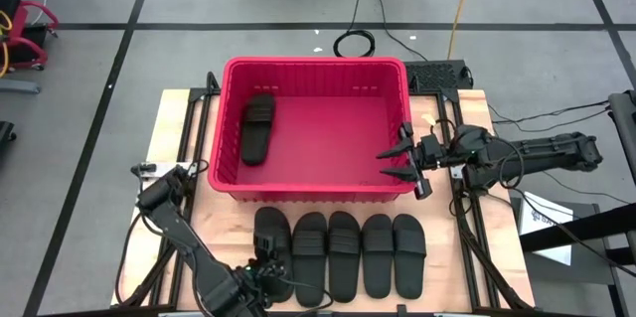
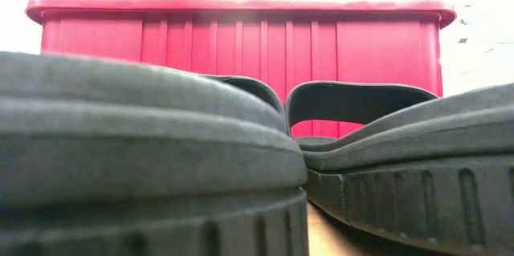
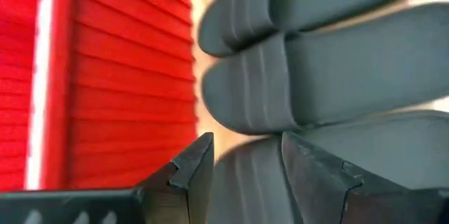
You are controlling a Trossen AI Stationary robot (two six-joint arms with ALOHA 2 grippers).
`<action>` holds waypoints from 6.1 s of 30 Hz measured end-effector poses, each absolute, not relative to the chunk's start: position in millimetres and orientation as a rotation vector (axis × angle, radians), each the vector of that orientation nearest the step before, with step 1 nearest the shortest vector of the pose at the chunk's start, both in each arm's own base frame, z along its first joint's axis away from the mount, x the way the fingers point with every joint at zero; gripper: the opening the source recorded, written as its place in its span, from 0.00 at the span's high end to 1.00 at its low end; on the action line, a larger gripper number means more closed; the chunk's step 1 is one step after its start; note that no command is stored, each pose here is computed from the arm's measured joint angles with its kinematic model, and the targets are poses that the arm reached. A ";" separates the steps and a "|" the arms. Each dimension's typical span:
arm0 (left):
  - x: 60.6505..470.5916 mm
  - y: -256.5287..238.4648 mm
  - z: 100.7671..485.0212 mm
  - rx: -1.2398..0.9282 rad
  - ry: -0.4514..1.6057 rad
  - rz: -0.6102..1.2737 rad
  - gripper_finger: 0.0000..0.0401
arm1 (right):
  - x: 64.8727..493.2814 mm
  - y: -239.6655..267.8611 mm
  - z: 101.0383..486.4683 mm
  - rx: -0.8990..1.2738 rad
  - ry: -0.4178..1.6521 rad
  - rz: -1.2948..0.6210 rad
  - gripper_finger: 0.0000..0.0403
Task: Pick and place slides into bin
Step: Put the black slide into the red bin
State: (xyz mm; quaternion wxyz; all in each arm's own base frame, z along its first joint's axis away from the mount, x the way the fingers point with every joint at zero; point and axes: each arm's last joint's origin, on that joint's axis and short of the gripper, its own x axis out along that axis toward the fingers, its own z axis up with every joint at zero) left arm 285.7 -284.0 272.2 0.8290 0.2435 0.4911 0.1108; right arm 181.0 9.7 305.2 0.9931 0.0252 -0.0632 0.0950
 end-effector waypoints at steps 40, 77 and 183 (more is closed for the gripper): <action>285.2 -278.4 185.4 0.541 1.390 0.421 0.58 | 181.5 11.9 299.7 0.089 -0.066 0.198 0.62; 295.1 -240.9 153.4 0.537 1.477 0.549 0.58 | 181.6 12.0 299.3 0.089 -0.062 0.198 0.62; 212.8 25.4 322.8 0.557 0.919 0.776 0.98 | 176.0 -46.4 285.8 -0.142 -0.040 -0.185 0.62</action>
